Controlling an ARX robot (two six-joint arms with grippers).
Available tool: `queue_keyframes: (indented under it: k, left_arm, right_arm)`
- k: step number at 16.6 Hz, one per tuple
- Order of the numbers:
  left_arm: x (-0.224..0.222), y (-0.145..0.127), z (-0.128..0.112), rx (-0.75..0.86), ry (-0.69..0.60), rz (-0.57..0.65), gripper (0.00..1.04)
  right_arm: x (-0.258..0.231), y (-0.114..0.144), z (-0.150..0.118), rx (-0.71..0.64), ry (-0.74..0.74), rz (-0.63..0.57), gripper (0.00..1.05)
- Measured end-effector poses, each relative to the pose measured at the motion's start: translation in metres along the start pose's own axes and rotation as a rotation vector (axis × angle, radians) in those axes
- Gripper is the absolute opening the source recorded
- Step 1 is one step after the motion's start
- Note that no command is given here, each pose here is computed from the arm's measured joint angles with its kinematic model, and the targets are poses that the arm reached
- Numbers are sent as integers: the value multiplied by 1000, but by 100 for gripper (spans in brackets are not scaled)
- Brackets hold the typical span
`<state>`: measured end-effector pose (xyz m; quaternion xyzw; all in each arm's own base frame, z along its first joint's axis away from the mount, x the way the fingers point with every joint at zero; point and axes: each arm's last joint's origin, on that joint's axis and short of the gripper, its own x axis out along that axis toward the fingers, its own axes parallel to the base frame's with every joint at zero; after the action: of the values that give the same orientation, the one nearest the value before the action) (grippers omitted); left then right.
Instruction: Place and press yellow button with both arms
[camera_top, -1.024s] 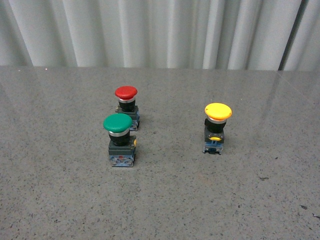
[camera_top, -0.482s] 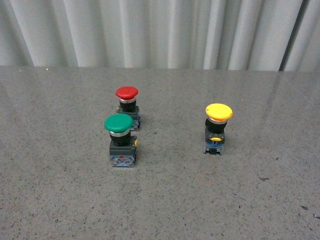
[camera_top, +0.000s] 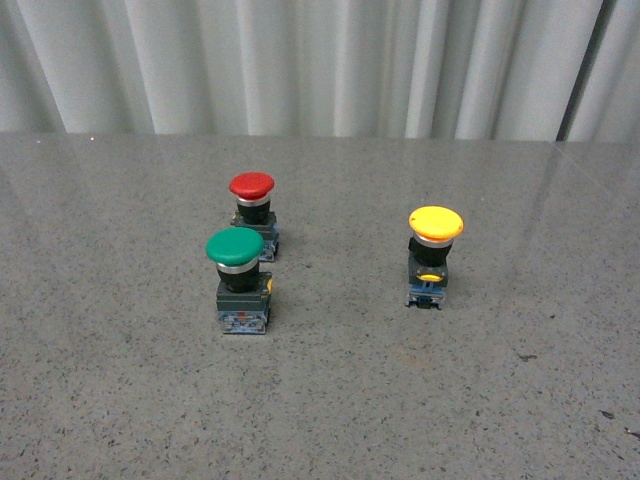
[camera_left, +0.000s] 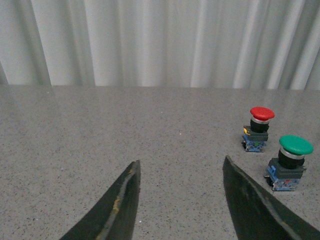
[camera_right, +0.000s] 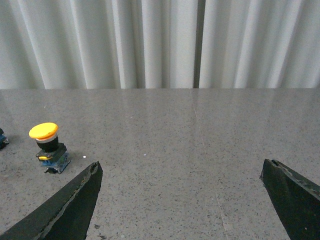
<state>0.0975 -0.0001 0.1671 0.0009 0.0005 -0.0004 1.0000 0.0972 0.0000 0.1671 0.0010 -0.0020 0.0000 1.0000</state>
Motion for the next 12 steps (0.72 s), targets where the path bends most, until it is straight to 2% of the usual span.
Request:
queue_keyframes:
  k: [3,4,5,8,10,12]
  left_arm:
    - [0,0,0,0,0,0,83]
    - [0,0,0,0,0,1,94]
    - [0,0,0,1,-1,0,100]
    - [0,0,0,0,0,0,98]
    - [0,0,0,0,0,0,98]
    - [0,0,0,0,0,0,98]
  right_arm:
    - [0,0,0,0,0,0,98]
    - [2,0,-1,47,29,63,98]
    - [11,1,7,115,50,118,98]
    - [57,18,58,157,-54,202,98]
    - [95,37,66,145,-33,233,98]
    - [135,62,60,104,41,253,98]
